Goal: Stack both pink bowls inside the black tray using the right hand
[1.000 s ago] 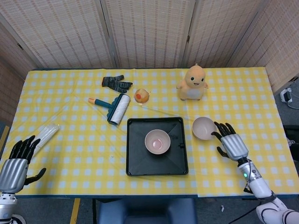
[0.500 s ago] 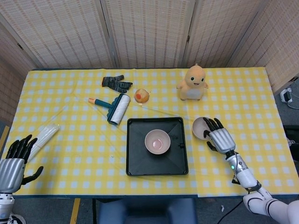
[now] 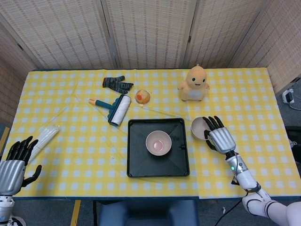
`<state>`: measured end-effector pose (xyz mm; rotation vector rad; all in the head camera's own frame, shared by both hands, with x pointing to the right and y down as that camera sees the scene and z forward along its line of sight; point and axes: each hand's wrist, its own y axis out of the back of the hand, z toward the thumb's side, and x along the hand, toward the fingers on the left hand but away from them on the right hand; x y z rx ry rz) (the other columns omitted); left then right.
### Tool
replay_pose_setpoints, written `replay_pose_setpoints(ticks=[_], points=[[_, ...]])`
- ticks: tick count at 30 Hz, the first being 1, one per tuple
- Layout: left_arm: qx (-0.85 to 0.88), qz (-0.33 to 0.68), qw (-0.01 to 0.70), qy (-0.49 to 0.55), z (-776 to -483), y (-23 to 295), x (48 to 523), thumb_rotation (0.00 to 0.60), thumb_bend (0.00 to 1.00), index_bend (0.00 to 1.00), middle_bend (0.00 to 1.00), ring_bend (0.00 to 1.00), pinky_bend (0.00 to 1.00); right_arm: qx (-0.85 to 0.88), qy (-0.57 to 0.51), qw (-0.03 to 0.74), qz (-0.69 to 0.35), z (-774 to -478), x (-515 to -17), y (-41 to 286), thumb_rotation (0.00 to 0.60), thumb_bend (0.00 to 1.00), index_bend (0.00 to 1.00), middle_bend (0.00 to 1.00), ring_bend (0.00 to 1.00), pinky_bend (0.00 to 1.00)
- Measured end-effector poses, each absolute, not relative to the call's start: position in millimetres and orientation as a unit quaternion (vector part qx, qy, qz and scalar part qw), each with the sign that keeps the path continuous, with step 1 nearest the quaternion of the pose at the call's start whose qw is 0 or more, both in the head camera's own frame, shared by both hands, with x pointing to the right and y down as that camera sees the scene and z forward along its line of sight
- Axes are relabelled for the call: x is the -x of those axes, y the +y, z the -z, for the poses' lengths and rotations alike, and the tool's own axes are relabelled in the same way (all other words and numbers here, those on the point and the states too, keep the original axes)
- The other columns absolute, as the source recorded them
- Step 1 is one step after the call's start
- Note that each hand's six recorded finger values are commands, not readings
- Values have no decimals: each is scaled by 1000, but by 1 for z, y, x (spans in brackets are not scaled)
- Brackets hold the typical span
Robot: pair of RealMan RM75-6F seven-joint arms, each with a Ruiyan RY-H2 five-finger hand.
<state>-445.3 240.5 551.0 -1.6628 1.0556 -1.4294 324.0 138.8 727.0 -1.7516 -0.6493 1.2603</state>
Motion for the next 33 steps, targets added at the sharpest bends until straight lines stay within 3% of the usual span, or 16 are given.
replay_pose_setpoints(ticks=[17, 33], points=[[643, 547, 346, 409, -549, 241, 444, 600, 469, 0, 52, 79, 0, 742, -259, 469, -404, -687, -245, 131, 600, 434, 696, 93, 39, 0], [634, 537, 350, 433, -533, 239, 452, 600, 469, 0, 52, 79, 0, 786, -223, 456, -353, -702, -164, 146, 600, 434, 696, 87, 38, 0]])
